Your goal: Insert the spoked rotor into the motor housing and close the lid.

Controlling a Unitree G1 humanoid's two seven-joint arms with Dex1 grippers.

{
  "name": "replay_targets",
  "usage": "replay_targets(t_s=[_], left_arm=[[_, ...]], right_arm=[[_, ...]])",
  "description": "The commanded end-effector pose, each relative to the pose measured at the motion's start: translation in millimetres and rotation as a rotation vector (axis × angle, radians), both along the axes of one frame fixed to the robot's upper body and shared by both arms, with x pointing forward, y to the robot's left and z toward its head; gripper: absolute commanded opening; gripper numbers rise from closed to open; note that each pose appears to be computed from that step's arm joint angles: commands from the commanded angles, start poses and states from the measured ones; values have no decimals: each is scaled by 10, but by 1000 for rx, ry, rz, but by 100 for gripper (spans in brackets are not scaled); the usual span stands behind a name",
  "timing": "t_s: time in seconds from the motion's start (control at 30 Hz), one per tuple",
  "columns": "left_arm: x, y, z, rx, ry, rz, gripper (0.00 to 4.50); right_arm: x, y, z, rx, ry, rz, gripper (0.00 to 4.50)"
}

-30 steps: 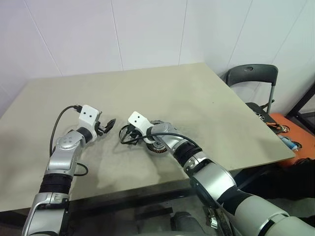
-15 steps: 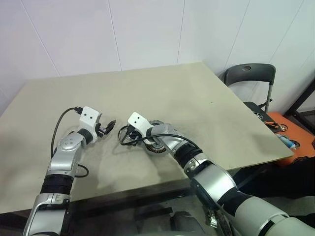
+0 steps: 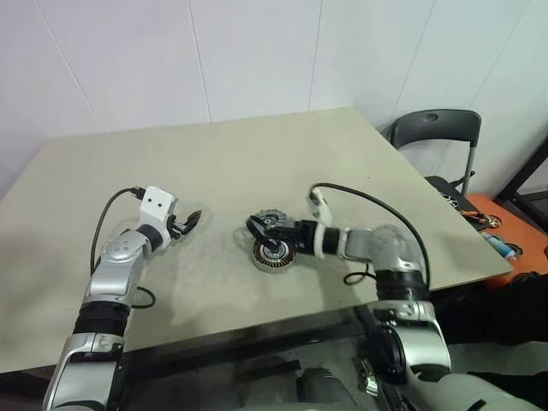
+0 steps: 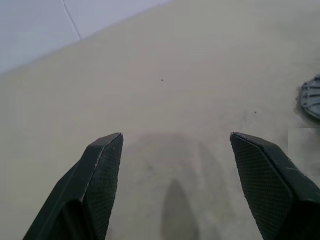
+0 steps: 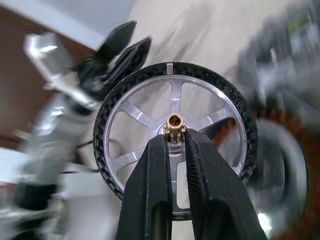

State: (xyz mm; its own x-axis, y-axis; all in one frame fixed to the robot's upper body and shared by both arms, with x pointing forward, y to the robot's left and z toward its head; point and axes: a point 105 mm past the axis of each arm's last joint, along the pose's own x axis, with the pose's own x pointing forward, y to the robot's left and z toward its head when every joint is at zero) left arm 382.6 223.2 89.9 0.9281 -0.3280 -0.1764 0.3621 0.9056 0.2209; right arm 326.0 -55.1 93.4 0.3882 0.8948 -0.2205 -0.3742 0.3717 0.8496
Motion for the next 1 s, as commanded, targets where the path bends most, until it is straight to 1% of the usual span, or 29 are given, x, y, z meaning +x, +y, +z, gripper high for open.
replay_targets(t_s=[0.03,0.1,0.3,0.4,0.47,0.53,0.6,0.63,0.8,0.87,0.93,1.0], left_arm=[[90,-51,198,16,-70,-17,364],[107,-94,203,17,-71,-30,364],[149,-160,249,22,-81,-53,364],[165,-172,284,23,-89,-55,364],[167,-174,303,20,-92,-56,364],[155,-187,296,21,-91,-61,364],[147,-183,288,23,-88,-64,364],[147,-174,289,23,-87,-63,364],[148,-143,289,28,-84,-56,364],[139,-152,289,30,-84,-59,364],[134,-156,289,31,-85,-61,364],[132,-155,290,30,-86,-59,364]], right_arm=[[-147,-76,245,132,-10,-2,9],[-139,-100,256,178,3,-54,9],[66,-46,380,320,8,-224,9],[119,45,427,399,26,-262,9],[113,124,380,394,47,-265,9],[24,222,199,327,93,-229,9],[-61,281,111,297,114,-193,9],[-84,299,105,298,116,-183,9],[-217,349,81,205,60,-89,9],[-250,342,48,121,19,-50,9],[-271,317,48,69,-18,-22,9],[-219,235,126,106,-31,-43,9]])
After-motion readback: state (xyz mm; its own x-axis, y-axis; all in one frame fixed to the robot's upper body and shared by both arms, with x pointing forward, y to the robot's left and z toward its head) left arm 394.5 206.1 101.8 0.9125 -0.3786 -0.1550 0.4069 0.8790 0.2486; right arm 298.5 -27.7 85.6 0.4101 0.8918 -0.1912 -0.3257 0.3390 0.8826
